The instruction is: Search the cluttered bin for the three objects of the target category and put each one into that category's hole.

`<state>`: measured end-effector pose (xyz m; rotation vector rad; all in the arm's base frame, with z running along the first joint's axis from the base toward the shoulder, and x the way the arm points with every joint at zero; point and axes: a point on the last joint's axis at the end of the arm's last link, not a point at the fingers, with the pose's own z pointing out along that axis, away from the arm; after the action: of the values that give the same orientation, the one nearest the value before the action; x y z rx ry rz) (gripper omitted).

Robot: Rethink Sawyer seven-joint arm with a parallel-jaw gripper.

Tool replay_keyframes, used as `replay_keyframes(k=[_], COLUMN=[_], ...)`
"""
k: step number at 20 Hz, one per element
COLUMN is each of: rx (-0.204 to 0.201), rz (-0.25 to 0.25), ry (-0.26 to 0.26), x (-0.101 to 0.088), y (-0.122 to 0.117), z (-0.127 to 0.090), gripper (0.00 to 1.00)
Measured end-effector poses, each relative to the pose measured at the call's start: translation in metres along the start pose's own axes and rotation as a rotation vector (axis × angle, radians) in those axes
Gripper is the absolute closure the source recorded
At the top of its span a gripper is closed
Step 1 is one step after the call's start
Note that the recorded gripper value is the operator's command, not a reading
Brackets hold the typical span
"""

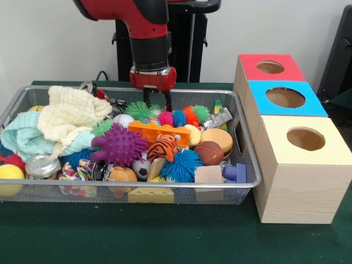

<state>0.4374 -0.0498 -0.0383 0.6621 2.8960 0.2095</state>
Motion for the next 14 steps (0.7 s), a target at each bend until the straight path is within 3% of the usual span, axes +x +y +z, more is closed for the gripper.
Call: replay_keyframes(k=[7,10,14], rx=[-0.065,-0.084,-0.111], rz=[0.039,0.022,-0.046], ry=[0.045,0.063,0.081], x=[-0.0034,-0.0048,-0.0066], y=[-0.0022,-0.0026,0.0024], z=[0.0044,0.0043,0.0051], gripper=[0.0,0.0,0.0])
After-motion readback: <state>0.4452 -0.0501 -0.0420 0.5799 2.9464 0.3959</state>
